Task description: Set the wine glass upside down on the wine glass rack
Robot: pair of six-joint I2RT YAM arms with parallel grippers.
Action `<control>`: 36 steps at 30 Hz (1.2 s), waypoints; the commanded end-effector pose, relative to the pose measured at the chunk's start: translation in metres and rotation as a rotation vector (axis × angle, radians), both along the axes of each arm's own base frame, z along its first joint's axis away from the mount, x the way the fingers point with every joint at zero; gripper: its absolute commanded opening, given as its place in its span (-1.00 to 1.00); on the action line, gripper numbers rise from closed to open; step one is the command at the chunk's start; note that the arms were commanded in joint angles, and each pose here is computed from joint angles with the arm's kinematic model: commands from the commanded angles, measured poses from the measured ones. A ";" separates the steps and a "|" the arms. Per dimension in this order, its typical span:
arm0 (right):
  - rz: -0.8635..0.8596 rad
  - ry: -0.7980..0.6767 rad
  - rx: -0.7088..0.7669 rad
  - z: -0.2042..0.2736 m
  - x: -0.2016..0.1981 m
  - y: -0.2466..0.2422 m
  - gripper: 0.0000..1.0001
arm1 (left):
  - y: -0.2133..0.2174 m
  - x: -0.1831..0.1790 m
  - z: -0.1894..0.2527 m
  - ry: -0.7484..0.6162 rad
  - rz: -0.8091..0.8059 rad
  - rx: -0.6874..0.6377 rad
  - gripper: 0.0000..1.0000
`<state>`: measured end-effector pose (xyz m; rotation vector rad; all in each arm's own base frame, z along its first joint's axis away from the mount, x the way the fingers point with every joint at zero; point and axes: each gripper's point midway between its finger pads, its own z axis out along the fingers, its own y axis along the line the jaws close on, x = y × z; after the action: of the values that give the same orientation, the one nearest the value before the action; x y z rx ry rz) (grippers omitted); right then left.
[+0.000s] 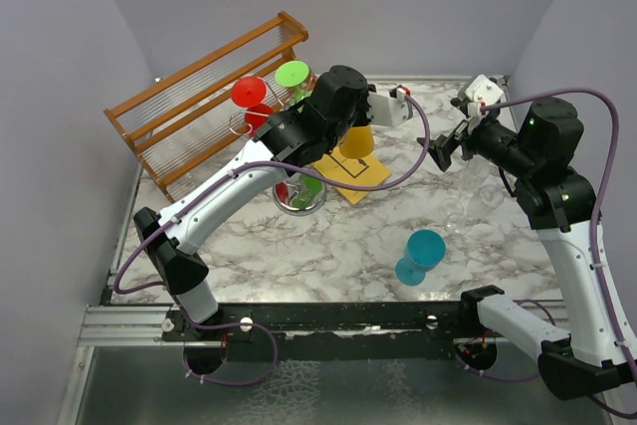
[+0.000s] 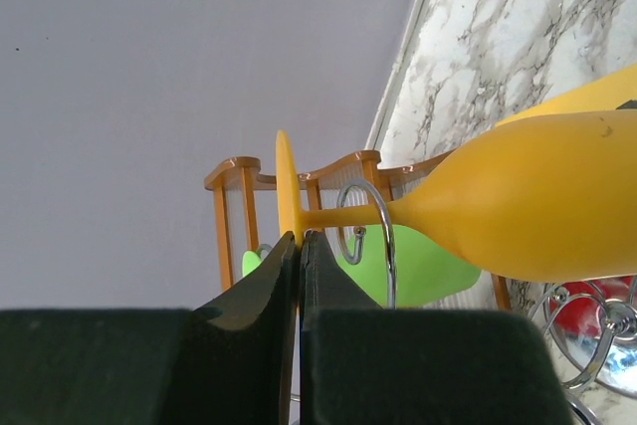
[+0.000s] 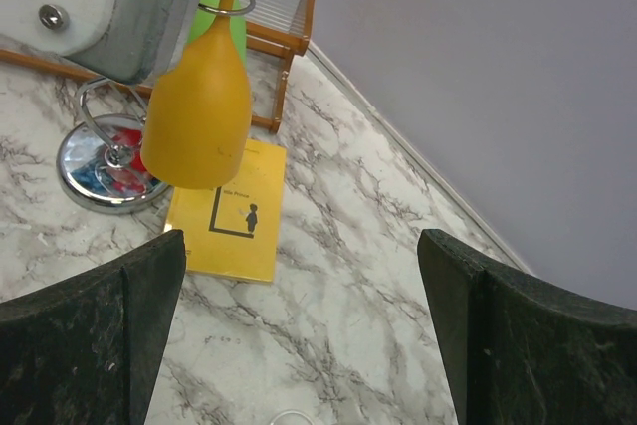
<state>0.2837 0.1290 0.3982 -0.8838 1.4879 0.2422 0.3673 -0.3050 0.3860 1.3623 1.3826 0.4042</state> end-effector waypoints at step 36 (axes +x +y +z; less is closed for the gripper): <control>0.011 -0.012 0.016 0.001 -0.005 -0.001 0.99 | 0.017 -0.002 -0.009 0.023 0.095 0.021 -0.68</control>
<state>0.2814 0.1268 0.3954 -0.8832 1.4891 0.2452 0.3726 -0.2956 0.3620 1.3684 1.4635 0.4853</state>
